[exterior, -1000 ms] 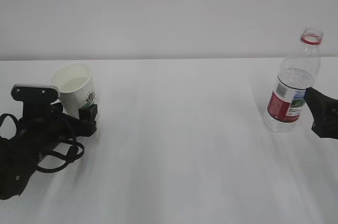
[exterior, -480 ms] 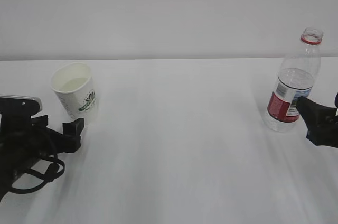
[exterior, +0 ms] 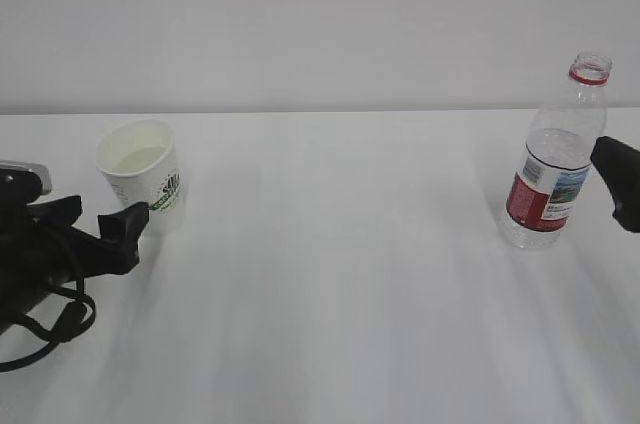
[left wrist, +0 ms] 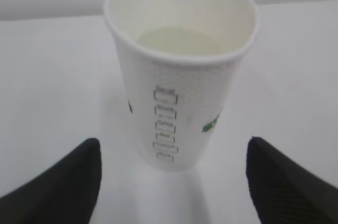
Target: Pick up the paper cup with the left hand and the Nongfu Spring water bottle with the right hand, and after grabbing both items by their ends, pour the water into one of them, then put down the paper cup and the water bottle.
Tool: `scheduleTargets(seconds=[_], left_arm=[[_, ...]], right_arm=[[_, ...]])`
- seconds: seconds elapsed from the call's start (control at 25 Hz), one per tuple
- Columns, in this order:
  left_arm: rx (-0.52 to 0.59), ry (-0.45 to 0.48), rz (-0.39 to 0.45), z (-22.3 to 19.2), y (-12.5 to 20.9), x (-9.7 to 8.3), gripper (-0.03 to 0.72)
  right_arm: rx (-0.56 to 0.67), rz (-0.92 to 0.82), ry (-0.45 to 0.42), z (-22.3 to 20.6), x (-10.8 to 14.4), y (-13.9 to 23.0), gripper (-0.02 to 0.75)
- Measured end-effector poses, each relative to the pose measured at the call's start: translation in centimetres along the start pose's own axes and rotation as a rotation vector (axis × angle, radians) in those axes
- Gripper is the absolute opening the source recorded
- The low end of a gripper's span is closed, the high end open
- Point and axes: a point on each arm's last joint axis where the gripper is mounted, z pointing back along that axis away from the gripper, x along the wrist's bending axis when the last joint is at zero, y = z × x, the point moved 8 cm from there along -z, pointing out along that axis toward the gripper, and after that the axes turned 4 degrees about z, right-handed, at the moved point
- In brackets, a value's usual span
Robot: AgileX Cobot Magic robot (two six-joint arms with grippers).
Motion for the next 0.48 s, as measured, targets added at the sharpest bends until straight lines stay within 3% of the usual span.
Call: scheduleTargets(seconds=[0.48], left_arm=[[-0.251, 0.051, 0.044, 2.9, -8.3, -1.2, 0.591]], right_arm=[[-0.045, 0.017, 0.011, 0.7, -0.3, -6.5, 0.593]])
